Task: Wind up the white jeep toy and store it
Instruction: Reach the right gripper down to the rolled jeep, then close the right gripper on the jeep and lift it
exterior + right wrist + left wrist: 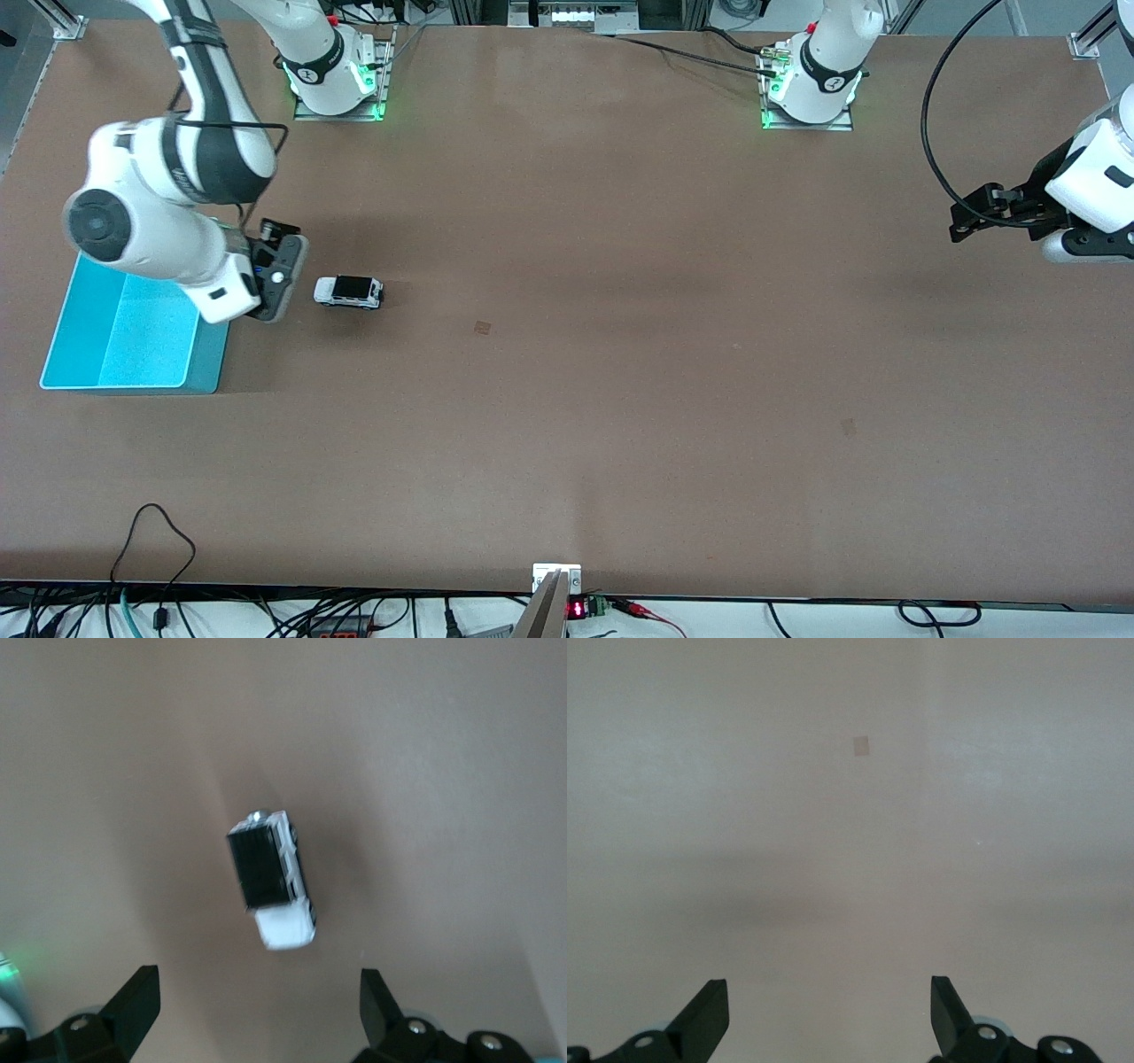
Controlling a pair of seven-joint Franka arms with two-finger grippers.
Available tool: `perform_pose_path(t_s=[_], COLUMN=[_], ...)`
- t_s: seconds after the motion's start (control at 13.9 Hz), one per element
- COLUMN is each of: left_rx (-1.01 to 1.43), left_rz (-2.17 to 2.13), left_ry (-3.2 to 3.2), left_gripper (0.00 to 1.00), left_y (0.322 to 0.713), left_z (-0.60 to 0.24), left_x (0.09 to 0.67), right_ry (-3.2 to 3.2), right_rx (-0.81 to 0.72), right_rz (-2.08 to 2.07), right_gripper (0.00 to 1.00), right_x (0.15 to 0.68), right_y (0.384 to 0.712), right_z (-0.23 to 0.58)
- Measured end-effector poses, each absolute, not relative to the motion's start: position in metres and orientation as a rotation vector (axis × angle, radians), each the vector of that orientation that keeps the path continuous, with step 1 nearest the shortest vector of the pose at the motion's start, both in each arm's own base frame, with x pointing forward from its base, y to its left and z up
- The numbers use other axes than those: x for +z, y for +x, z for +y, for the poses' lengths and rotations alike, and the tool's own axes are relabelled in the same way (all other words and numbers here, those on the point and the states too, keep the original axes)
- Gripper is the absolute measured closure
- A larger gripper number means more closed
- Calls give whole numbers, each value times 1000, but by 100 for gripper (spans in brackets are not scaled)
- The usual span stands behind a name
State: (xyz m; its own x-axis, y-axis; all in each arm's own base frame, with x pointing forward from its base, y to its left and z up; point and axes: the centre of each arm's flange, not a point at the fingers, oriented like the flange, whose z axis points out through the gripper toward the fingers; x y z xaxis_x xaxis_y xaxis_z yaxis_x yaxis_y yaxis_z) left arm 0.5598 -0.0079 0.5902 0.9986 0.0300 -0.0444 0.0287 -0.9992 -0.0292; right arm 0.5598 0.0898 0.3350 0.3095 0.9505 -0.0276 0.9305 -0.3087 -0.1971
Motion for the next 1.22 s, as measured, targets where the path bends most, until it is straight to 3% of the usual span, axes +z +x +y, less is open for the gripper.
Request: perform_pose_path(t_s=[0.58, 1.22], left_rx=[70, 68], left_rz=[-54, -42], left_ry=[-3112, -3114], left_gripper=[0, 0], left_y=[560, 560], left_z=[-5, -9], left_x=[590, 591], right_ry=[-2407, -2397], right_rx=[8, 18], right_rz=[-1935, -1948], right_gripper=[0, 0], right_x=[234, 209], right_y=[524, 507], right_z=[101, 104])
